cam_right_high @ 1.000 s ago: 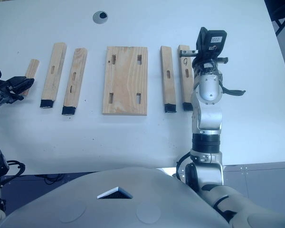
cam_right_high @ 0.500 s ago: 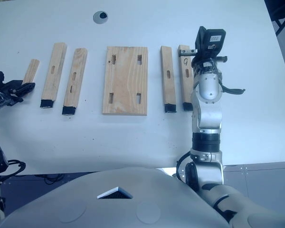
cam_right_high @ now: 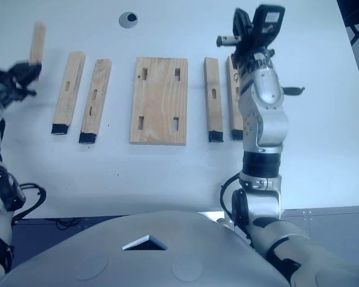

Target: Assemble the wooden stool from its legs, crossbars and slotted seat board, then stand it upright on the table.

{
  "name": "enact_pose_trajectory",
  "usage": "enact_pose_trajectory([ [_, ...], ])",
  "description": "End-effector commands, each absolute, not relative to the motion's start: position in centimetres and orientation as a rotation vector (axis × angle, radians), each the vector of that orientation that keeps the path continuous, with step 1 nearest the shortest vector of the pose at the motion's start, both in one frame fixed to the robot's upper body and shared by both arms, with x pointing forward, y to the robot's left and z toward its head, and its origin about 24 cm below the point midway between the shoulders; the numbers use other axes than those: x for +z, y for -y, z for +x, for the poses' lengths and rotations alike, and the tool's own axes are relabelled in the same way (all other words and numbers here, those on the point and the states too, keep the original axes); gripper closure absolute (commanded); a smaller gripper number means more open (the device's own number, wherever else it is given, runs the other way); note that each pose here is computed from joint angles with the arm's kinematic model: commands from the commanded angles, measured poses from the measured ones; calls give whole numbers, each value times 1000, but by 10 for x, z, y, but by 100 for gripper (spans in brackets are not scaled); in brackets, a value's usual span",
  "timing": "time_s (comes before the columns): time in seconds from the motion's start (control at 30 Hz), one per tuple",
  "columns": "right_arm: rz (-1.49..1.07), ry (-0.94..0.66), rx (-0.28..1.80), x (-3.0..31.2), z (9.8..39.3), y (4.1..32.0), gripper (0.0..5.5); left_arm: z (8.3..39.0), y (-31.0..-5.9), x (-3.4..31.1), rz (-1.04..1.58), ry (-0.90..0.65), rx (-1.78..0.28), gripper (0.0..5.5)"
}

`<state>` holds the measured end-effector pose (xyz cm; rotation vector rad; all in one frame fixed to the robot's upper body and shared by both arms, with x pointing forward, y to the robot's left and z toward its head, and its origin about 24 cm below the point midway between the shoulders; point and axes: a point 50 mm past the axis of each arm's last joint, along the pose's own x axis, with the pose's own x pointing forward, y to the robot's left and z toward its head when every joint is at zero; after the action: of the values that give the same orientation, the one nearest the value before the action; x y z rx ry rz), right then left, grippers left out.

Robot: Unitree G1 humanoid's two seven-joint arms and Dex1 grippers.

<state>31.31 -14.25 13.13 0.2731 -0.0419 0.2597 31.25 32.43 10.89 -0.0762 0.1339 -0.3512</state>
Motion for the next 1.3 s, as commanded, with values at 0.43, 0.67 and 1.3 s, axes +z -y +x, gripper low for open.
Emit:
enact_pose_trajectory([
  [0.43,1011,-123,980,228,319,85,387,275,-117,211,-103,241,-998,426],
  [0.67,978,-147,907,216,319,96,387,286,-145,237,-184,342,-855,426],
  [1.3,906,-177,833,203,328,95,271,295,-145,161,80,124,-790,426],
])
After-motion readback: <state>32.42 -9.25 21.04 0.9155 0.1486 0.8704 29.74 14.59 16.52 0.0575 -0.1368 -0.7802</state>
